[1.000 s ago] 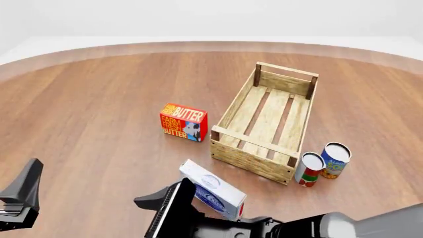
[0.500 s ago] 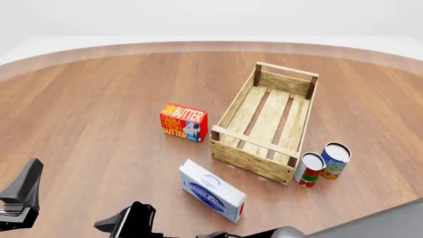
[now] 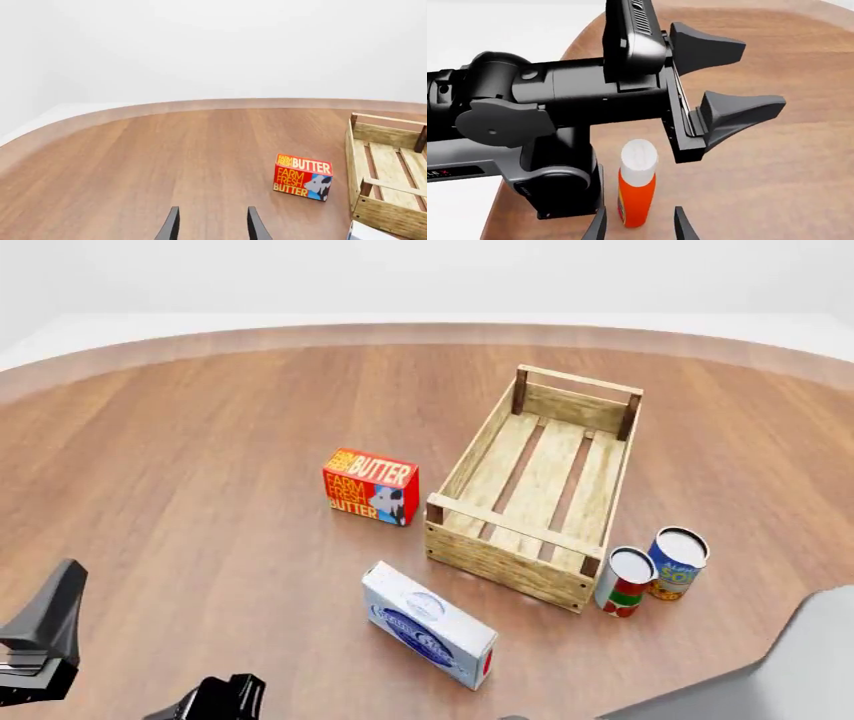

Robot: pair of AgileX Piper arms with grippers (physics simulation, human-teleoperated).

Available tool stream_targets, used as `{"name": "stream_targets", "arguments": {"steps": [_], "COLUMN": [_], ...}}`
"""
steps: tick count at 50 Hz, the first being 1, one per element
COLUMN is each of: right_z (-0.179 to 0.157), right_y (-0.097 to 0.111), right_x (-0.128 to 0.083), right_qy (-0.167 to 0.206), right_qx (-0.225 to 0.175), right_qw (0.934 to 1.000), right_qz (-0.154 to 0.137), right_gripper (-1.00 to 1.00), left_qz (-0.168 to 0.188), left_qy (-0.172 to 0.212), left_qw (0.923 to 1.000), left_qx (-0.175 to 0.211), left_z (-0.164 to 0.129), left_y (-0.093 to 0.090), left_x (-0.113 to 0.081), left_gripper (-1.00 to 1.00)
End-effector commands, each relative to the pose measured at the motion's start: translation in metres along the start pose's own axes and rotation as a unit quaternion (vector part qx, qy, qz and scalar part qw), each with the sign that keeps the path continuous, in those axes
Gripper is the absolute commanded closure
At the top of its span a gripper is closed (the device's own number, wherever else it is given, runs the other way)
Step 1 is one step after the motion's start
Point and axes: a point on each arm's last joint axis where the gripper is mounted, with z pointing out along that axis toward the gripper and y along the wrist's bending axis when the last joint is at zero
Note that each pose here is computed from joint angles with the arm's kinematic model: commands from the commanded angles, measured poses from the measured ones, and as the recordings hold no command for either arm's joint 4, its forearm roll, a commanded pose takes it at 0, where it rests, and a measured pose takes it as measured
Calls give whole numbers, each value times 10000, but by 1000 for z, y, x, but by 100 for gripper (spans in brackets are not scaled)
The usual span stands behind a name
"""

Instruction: Pick up the ketchup, and put it in the wooden tray.

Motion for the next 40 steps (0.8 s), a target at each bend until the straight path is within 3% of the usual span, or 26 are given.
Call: {"name": "stream_targets", "arguments": {"steps": [1,25,40], "right_z": [14,44,53], "right_y": [-1,0,0], "right_x": [4,23,17], "right_qy": [59,240,203], "right_qx": [6,-5,-4], "right_qw": [10000,9997,9998], "right_qz": [-60,-25,-77], "right_gripper": [-100,-100,-100], "left_qz": [0,0,0], "left_qy": [0,0,0], "left_qw": [10000,10000,10000], "left_qx": [0,0,0], "left_z": [0,0,0], "left_y": [0,0,0], "left_x": [0,0,0], "left_gripper": [-100,-100,-100]}}
